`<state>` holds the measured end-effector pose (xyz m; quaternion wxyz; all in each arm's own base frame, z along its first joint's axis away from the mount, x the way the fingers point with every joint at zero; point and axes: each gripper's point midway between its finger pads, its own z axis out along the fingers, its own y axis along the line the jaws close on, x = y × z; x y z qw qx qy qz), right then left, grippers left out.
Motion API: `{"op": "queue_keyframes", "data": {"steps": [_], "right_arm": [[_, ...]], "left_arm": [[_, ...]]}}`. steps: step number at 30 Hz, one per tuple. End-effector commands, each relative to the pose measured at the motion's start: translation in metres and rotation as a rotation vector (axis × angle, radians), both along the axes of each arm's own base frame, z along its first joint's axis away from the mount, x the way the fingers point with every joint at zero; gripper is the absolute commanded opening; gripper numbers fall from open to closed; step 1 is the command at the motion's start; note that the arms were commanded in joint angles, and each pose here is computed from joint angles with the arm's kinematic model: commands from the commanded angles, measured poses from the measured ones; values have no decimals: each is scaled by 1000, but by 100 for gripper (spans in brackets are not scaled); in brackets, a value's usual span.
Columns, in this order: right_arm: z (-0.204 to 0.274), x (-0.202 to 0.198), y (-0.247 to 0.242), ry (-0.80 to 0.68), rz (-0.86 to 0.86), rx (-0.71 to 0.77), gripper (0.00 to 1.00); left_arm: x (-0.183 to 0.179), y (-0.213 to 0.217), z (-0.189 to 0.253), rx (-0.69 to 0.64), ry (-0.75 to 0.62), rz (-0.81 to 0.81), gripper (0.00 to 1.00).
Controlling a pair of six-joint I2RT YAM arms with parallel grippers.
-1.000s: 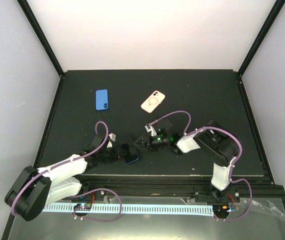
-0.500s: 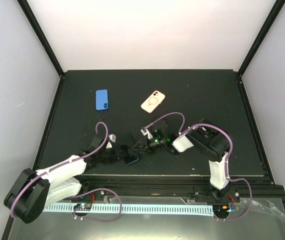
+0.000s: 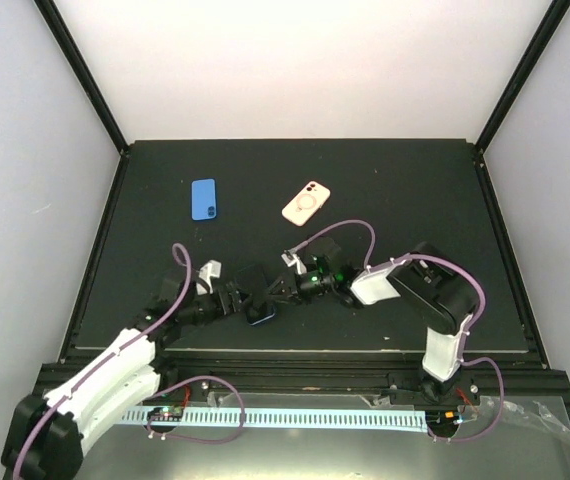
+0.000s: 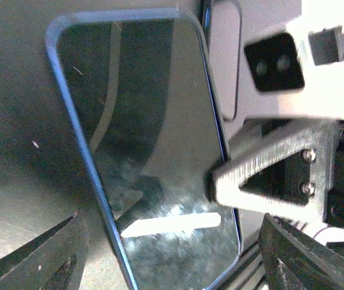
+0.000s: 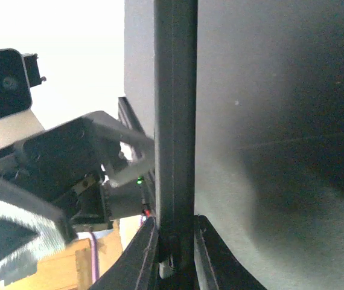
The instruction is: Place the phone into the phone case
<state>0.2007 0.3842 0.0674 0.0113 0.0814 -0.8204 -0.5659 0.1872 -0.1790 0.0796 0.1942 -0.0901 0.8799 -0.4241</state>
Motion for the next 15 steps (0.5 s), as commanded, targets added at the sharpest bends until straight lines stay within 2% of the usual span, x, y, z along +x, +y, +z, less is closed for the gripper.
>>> {"op": "queue_keyframes", "data": {"steps": [1, 5, 8, 12, 15], "right_arm": [[59, -6, 7, -64, 32, 181, 14], [89, -11, 4, -90, 41, 253, 14], [116, -17, 2, -119, 62, 329, 14], [145, -31, -7, -146, 99, 422, 14], [160, -42, -15, -147, 117, 486, 15]], "left_arm": [[4, 18, 24, -26, -48, 46, 82], [4, 23, 57, -114, -133, 47, 89], [4, 21, 88, -192, -206, 31, 90], [-4, 8, 129, -410, -290, -27, 89], [-10, 8, 158, -517, -383, -41, 88]]}}
